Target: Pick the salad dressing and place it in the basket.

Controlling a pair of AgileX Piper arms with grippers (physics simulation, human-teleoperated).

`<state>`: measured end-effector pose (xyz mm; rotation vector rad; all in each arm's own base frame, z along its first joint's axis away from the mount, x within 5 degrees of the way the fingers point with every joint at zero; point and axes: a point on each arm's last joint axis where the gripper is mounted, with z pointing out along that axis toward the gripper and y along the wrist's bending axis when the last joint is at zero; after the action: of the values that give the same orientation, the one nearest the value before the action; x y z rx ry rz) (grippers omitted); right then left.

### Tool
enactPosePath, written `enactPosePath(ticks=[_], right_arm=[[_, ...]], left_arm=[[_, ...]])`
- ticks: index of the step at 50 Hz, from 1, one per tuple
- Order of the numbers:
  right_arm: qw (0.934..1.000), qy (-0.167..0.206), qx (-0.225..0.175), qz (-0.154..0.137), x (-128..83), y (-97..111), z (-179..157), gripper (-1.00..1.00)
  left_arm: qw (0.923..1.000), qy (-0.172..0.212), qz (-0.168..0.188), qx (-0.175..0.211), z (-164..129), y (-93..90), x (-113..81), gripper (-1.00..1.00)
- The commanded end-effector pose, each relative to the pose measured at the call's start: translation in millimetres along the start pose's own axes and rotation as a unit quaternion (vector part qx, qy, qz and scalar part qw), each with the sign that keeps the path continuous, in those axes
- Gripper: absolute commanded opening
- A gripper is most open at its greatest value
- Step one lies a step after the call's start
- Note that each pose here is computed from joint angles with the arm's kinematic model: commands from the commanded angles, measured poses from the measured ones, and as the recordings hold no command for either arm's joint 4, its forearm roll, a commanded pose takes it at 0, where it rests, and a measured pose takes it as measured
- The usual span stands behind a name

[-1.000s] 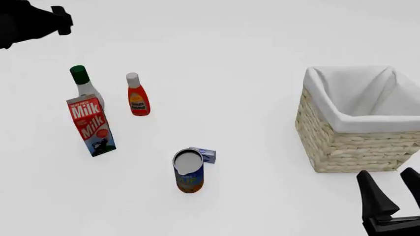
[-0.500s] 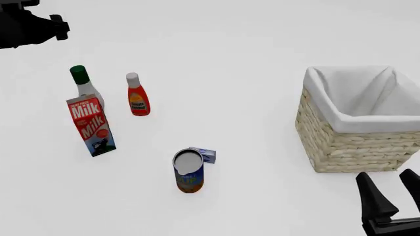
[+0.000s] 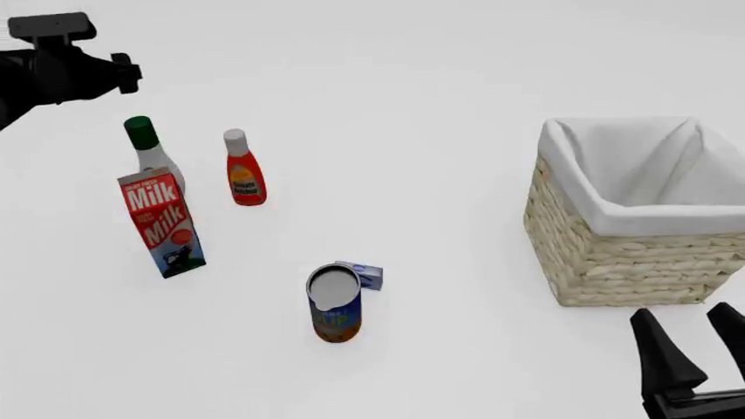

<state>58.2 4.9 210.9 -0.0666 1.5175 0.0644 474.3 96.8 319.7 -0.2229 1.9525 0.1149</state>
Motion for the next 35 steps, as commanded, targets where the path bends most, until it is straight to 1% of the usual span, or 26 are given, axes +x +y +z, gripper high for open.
enactPosePath(ticks=[1,5,14,19,27,35], right_arm=[[1.0,0.002,-0.002,0.0,1,0,-1,1.0],[1.0,0.003,-0.001,0.0,1,0,-1,1.0],[1.0,0.002,-0.003,-0.001,1,0,0,1.0],[1.0,0.003,-0.004,0.0,1,0,-1,1.0],[1.0,0.003,-0.003,0.0,1,0,0,1.0],[1.0,0.004,-0.006,0.0,1,1,0,1.0]], left_arm=[[0.9999,0.013,0.008,0.003,16,-3.4,12.6,1.0],[0.9999,0.015,0.007,0.003,19,-3.1,15.3,1.0],[0.9997,0.023,0.003,0.012,23,-12.6,25.5,1.0],[0.9996,0.025,0.004,0.011,25,-11.8,28.5,1.0],[0.9995,0.029,0.002,0.015,27,-16.3,33.0,1.0],[0.9994,0.033,0.002,0.013,33,-14.8,38.4,1.0]])
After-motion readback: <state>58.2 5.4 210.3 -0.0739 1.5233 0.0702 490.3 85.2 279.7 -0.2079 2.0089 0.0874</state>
